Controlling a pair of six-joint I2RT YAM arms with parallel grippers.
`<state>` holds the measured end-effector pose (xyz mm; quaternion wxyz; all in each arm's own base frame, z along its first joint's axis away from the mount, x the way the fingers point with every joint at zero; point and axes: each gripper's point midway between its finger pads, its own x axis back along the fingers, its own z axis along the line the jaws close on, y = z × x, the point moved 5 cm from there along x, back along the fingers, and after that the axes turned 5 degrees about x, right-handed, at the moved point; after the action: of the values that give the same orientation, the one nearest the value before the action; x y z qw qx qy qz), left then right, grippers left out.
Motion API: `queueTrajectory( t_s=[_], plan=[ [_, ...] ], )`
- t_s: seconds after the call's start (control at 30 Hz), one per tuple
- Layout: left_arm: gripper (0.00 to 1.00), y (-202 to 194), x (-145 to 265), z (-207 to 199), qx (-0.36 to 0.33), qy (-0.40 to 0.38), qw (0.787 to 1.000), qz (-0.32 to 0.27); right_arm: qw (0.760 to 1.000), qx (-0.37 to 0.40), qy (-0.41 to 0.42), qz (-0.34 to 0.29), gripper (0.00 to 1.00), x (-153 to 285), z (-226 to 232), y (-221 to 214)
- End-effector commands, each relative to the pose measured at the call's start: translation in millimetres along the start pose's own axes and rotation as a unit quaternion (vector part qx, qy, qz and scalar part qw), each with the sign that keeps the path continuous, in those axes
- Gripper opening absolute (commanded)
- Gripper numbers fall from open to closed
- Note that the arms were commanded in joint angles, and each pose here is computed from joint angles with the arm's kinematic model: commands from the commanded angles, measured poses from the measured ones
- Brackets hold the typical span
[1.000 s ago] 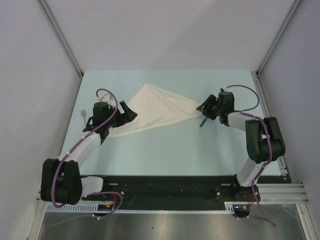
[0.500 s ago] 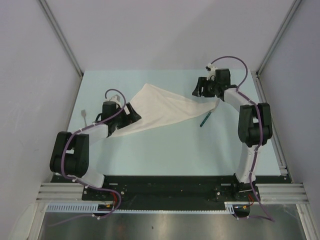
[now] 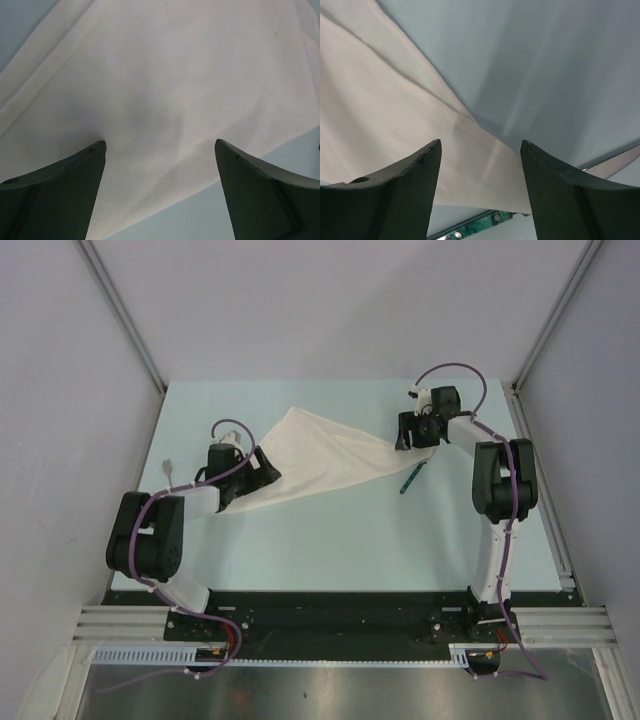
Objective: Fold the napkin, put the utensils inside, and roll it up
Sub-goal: Fold the napkin
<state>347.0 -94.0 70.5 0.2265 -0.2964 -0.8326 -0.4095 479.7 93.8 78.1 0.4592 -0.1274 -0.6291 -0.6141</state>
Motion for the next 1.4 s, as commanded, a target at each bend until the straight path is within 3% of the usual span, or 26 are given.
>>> queueTrajectory(
  t_s=[0.0,0.43,0.6,0.8,0.83,1.0,1.2,1.37],
  plan=[
    [0.95,1.3,-4.7,9.1,-0.006,0.015,1.0,-0.005,0.999,0.032,-0.021,-0.017,0.7,12.7,-5.3,9.0],
    [0.96,0.6,-0.8,14.0,-0.002,0.019,1.0,-0.007,0.998,0.051,-0.038,-0.023,0.7,14.7,-23.2,10.9],
    [0.96,1.6,-0.8,16.1,0.003,0.019,1.0,-0.007,0.999,0.048,-0.019,-0.017,0.66,16.8,-18.8,7.2],
    [0.96,2.2,0.1,18.7,0.011,0.016,1.0,-0.006,0.999,0.04,-0.011,-0.013,0.44,21.2,-19.2,4.4],
    [0.96,1.5,0.0,19.5,0.012,0.016,1.0,-0.005,0.999,0.038,-0.01,-0.012,0.36,21.6,-20.1,3.4],
    [0.96,2.4,-0.4,20.1,0.017,0.018,1.0,-0.006,0.999,0.031,-0.006,-0.013,0.24,25.4,-22.3,1.9],
    [0.96,1.5,-1.1,24.8,0.029,0.027,0.999,-0.001,0.999,0.027,-0.006,-0.015,0.0,30.0,-23.7,1.6],
    [0.95,0.6,0.0,26.3,0.037,0.029,0.999,0.0,0.999,0.02,-0.017,-0.025,0.0,35.3,-23.0,6.5]
  ],
)
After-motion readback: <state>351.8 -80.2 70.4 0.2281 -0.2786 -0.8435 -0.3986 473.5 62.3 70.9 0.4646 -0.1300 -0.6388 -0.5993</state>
